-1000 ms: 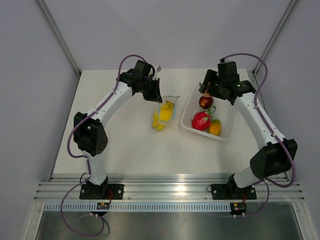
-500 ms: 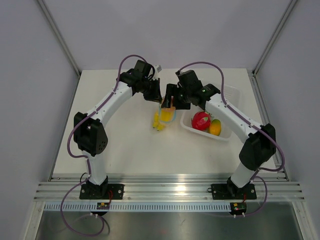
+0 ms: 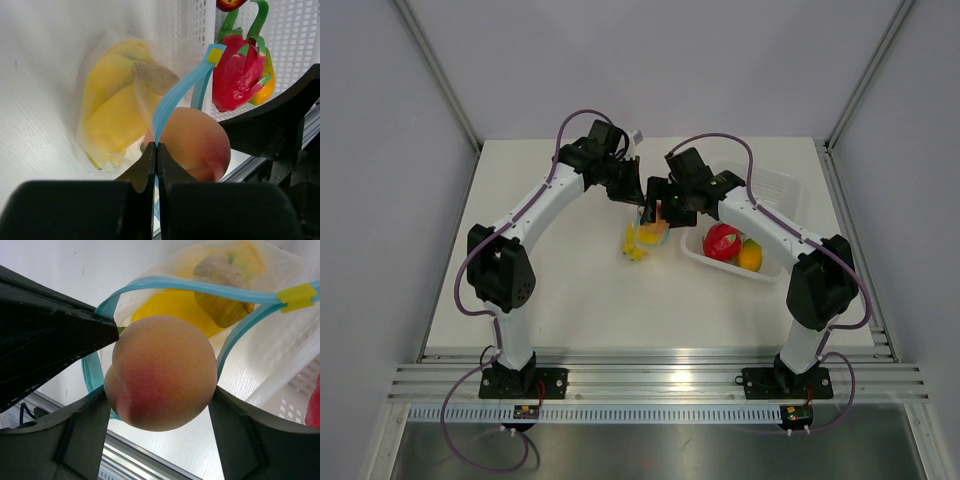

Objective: Place the food in the zip-top bag and seal the zipper
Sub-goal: Place the fake fruit in the zipper food storage bag.

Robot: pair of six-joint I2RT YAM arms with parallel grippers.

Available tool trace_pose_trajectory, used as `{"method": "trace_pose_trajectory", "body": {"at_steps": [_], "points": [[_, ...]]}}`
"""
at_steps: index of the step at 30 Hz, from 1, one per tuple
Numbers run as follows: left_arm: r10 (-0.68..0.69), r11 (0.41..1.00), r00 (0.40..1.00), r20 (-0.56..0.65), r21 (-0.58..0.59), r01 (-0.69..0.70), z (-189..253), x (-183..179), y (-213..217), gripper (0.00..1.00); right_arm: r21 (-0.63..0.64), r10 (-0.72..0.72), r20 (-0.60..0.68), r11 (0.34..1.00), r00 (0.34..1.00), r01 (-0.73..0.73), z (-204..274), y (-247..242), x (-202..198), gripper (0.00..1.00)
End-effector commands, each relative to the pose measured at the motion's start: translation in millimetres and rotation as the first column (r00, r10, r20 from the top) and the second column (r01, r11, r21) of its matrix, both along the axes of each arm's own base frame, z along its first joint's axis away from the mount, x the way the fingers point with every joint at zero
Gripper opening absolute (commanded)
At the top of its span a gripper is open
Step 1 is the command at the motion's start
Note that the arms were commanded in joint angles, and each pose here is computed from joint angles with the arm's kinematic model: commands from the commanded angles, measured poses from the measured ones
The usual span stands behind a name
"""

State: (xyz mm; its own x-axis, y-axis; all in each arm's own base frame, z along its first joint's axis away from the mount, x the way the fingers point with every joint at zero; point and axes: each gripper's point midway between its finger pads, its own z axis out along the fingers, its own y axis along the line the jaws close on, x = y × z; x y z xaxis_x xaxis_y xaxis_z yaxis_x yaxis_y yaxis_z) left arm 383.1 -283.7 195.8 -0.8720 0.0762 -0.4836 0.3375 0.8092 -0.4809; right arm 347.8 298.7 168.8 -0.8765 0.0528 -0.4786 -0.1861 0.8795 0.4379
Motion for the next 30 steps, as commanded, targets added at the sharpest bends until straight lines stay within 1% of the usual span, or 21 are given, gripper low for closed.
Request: {"method": "trace_pose_trajectory", "body": {"at_steps": [1, 3, 4, 8, 12, 15, 16, 18, 19, 22, 26, 30], "points": [[-0.028, 0.998, 0.999, 0.026, -0.052, 0.029, 13.9, -1.2, -9.5, 0.0, 0.029, 0.017, 0.041, 0.999, 0.999, -0.018, 10.7, 8.5, 5.0, 0.83], [-0.026, 0.998, 0.999, 0.019, -0.053, 0.027, 12.5, -1.2, -9.4, 0.0, 0.021, 0.014, 0.048, 1.0, 0.999, -0.015, 13.6, 5.8, 4.5, 0.89], [-0.025, 0.998, 0.999, 0.022, -0.053, 0.026, 12.6, -0.2, -8.7, 0.0, 0.016, 0.01, 0.049, 1.0, 0.999, -0.011, 14.0, 3.5, 4.0, 0.9], [-0.022, 0.998, 1.0, 0.012, -0.057, 0.022, 10.6, 0.3, -8.7, 0.0, 0.015, -0.002, 0.078, 1.0, 0.997, 0.001, 24.4, -3.9, 0.1, 0.92], [-0.019, 0.998, 1.0, 0.004, -0.059, 0.019, 8.6, 0.4, -8.6, 0.0, 0.009, -0.036, 0.096, 0.999, 0.995, 0.035, 28.6, -11.6, -1.1, 0.91], [-0.018, 0.998, 1.0, 0.001, -0.062, 0.018, 8.4, 0.1, -7.7, 0.0, 0.013, -0.075, 0.105, 0.997, 0.992, 0.074, 27.7, -17.4, -2.1, 0.76], [-0.015, 0.998, 1.0, 0.0, -0.061, 0.015, 7.8, 0.5, -6.8, 0.0, 0.006, -0.083, 0.098, 0.997, 0.992, 0.083, 24.0, -20.0, -3.0, 0.68], [-0.017, 0.998, 1.0, -0.001, -0.061, 0.017, 7.3, -0.8, -6.4, 0.0, -0.016, -0.11, 0.082, 0.994, 0.99, 0.112, 16.4, -24.8, -3.4, 0.58], [-0.015, 0.998, 1.0, 0.001, -0.062, 0.015, 8.7, -0.6, -5.7, 0.0, -0.015, -0.115, 0.079, 0.993, 0.99, 0.117, 14.2, -24.9, -2.6, 0.55], [-0.016, 0.998, 1.0, -0.001, -0.061, 0.016, 7.7, -2.4, -4.8, 0.0, -0.015, -0.141, 0.058, 0.99, 0.988, 0.142, 5.3, -27.0, -3.4, 0.54], [-0.019, 0.998, 1.0, 0.006, -0.058, 0.02, 8.8, -3.7, -3.0, 0.0, -0.03, -0.206, 0.065, 0.978, 0.976, 0.208, 0.3, -36.6, 3.6, 0.52], [-0.019, 0.998, 1.0, 0.003, -0.055, 0.019, 8.3, -4.9, -0.7, 0.0, -0.021, -0.226, 0.059, 0.973, 0.972, 0.228, -3.0, -37.7, 8.3, 0.5]]}}
